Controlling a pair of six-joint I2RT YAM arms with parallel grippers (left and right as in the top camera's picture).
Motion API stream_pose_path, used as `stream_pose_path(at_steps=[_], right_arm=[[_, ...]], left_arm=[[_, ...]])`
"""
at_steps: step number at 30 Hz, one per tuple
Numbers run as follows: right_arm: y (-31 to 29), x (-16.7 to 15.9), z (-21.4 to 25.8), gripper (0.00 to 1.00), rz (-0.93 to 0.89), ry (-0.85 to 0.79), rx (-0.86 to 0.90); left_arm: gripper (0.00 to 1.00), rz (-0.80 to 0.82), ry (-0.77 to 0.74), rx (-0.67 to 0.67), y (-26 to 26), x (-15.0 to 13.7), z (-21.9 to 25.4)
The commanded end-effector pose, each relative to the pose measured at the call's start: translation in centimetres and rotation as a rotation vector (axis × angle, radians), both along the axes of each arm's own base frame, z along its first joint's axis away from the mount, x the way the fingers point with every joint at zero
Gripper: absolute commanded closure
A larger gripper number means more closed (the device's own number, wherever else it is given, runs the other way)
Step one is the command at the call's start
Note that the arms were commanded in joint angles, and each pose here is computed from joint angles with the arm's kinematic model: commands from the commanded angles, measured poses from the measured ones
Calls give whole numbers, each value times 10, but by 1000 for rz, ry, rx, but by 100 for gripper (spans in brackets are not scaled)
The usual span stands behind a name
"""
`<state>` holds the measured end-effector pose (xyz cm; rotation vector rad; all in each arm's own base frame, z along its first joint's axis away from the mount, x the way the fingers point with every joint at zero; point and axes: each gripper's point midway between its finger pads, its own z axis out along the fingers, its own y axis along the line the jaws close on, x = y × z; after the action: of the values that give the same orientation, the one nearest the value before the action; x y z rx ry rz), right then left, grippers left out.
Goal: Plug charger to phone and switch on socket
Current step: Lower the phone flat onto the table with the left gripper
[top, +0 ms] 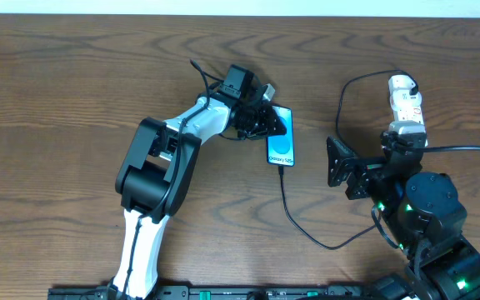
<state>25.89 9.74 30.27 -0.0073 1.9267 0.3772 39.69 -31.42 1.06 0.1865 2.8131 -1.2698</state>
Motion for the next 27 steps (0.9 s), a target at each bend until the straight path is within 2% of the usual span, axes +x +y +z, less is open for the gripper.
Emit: stream_pose_path(at_steps=[1,27], right_arm=[[-3,1,8,1,-19,-9,31],[-2,2,5,1,-19,0,26]], left_arm=[[69,30,-38,179,25,4,-33],[67,-42,-71,248,37,-3,-42]])
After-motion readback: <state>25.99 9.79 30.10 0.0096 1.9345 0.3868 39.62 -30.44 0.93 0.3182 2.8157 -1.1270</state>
